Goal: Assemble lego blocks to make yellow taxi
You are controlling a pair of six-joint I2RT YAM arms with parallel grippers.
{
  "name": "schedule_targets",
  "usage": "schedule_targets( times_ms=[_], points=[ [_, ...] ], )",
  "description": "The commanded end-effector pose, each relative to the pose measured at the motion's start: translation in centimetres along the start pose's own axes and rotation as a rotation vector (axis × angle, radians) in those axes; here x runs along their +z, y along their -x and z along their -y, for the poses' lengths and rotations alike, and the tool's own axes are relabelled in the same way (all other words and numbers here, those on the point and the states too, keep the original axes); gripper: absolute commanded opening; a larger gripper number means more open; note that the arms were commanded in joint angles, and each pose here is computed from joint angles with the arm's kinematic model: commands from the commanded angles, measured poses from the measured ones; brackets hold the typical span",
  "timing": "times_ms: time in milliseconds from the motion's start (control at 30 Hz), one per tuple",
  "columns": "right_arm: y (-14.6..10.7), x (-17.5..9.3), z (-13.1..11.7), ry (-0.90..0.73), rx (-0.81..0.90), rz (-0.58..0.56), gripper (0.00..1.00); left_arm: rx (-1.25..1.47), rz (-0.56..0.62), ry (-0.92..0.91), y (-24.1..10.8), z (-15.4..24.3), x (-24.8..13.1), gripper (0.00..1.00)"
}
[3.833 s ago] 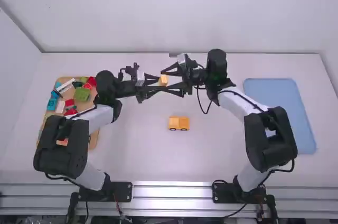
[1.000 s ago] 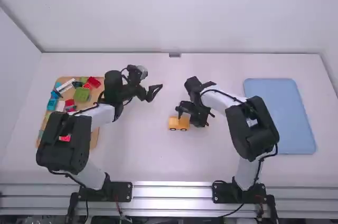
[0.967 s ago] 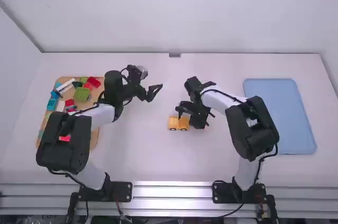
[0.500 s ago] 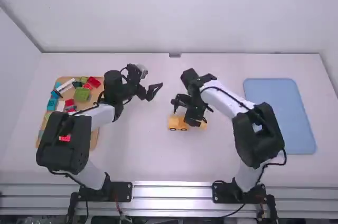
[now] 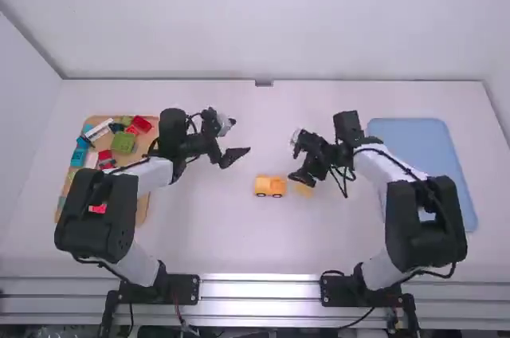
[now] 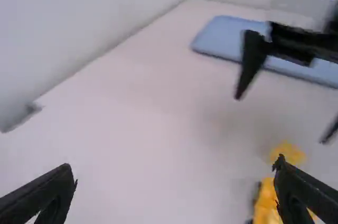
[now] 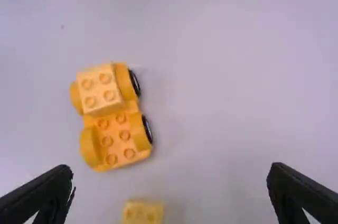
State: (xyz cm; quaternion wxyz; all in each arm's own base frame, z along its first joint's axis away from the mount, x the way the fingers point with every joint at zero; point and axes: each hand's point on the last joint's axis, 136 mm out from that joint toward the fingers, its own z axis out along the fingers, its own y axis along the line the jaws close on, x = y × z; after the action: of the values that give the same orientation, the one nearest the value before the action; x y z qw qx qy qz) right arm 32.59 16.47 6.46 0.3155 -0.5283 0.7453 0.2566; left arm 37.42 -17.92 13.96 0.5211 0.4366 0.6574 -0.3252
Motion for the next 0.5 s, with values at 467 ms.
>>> schedule_targets(
  times_ms=[467],
  points=[
    [-4.3,1.1,-2.2,-0.044,0.005,0.158,0.98,0.22,0.03,-0.234,-1.0,5.8,1.0,0.99]
  ],
)
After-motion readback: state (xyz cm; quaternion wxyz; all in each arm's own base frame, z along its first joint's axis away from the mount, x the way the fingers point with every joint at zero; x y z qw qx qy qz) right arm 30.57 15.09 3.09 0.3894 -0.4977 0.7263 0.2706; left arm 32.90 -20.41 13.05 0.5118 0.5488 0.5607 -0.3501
